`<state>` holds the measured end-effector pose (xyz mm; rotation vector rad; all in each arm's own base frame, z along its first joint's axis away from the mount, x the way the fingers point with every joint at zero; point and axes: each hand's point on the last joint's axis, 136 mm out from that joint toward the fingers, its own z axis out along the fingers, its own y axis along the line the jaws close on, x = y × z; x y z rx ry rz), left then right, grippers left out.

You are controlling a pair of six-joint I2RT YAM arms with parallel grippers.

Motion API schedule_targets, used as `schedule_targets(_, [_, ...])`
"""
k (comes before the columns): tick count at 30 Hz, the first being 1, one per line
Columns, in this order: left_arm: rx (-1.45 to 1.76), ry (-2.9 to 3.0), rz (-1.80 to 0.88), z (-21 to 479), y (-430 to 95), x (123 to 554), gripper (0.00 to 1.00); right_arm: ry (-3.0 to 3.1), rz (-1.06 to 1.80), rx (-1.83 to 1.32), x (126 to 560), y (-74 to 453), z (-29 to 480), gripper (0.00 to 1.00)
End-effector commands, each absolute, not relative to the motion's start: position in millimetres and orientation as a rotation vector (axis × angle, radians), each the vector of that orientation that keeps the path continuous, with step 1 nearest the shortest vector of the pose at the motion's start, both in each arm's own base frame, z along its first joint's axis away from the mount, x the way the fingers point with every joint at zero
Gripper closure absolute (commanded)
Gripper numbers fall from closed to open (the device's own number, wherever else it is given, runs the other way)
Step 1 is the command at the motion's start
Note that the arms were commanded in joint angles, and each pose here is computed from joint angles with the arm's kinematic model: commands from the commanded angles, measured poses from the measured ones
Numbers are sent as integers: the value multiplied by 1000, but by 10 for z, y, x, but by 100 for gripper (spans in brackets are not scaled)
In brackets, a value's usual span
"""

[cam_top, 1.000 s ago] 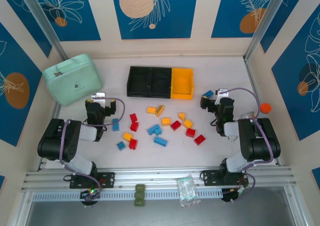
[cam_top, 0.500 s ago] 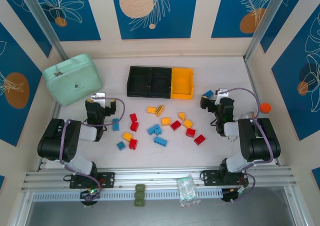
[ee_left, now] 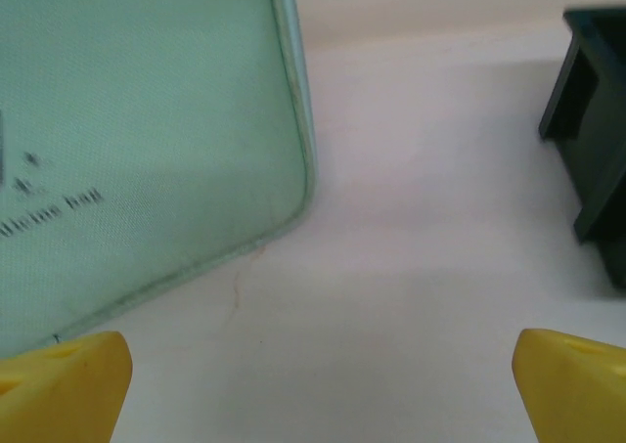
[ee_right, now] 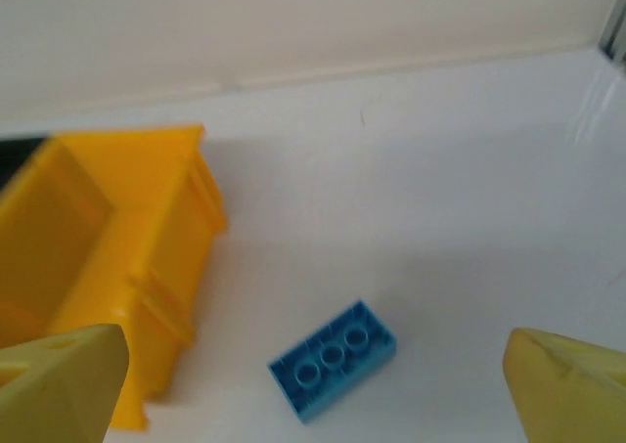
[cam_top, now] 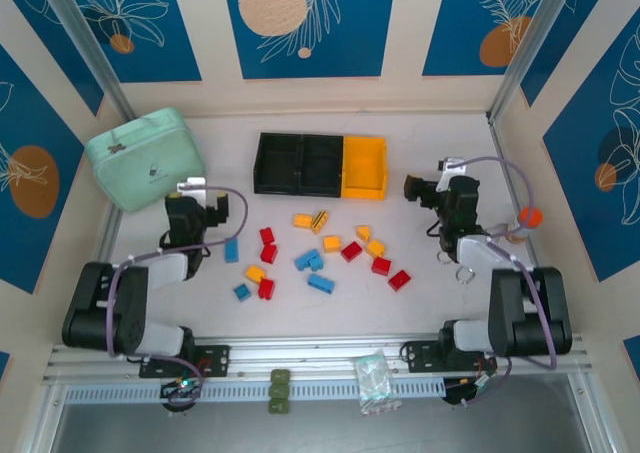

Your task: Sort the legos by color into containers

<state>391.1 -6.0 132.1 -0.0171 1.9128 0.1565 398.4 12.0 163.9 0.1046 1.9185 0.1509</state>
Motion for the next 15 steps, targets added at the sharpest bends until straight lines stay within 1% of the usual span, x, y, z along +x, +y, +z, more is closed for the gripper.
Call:
schedule_targets(1, [-110, 2005, 149, 1456, 28, 3842, 1, 1984, 270, 165, 3826, 206, 1736, 1])
schedule_targets(4, [-243, 2054, 7, 1619, -39, 3738, 1, 2058, 419, 338, 3703, 234, 1904, 1])
schedule_targets(6, [-354, 2066, -171, 1718, -178, 3654, 1, 2176, 522, 629, 3496, 166, 1811, 1])
schedule_targets(7, [-352, 2053, -263, 1775, -283, 3625, 1, 2199, 574, 722, 3437, 139, 1789, 1])
schedule_targets(10, [-374, 2007, -469, 1869, -485, 3508, 1, 2222, 898, 706, 3351, 309, 1827, 1])
schedule_targets(11, [-348, 2002, -538, 1895, -580, 3460, 1, 2239, 959, 682, 3311, 375, 1842, 8])
schedule_targets(13, [-344, 2038, -623, 1900, -688, 3355, 1, 2323, 955, 637, 3200, 492, 1813, 17])
schedule_targets(15, [-333, 2123, -690, 1810, -800, 3218, 6, 2414, 922, 586, 3077, 612, 1759, 24])
